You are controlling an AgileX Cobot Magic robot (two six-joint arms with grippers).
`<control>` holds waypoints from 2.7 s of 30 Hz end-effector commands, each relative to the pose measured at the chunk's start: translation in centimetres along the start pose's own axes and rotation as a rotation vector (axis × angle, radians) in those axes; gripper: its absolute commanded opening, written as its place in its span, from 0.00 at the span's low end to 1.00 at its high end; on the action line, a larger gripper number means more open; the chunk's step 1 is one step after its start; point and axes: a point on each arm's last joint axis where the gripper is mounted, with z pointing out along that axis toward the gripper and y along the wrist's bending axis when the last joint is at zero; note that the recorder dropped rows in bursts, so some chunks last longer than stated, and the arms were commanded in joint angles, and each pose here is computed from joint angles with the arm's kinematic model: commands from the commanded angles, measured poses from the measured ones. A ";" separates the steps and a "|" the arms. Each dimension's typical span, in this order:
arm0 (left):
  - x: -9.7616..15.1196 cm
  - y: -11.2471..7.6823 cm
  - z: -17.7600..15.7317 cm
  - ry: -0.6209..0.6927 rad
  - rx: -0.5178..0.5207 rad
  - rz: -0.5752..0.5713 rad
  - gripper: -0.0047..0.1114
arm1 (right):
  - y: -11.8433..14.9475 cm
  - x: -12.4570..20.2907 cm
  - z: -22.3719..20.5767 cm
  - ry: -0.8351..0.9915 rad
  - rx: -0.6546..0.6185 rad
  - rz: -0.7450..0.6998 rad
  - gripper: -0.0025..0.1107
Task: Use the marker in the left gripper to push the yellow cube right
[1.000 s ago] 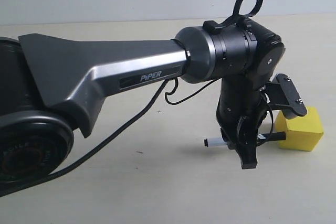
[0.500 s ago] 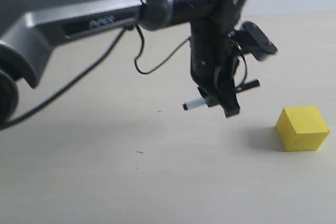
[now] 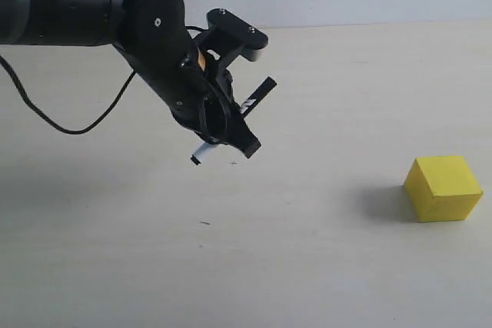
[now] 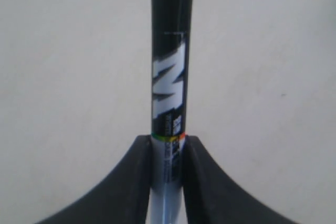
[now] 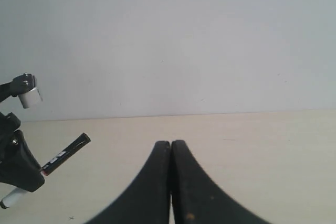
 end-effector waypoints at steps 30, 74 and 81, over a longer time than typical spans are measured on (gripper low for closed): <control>3.0 2.1 4.1 0.138 0.029 -0.664 0.04 | 0.0 0.1 0.0 -0.006 0.000 -0.008 0.02; 2.9 1.2 7.6 0.153 0.147 -0.970 0.04 | 0.0 0.1 0.0 -0.006 0.000 -0.008 0.02; 2.9 1.2 7.6 0.155 0.147 -0.969 0.25 | 0.0 0.1 0.0 -0.006 0.000 -0.008 0.02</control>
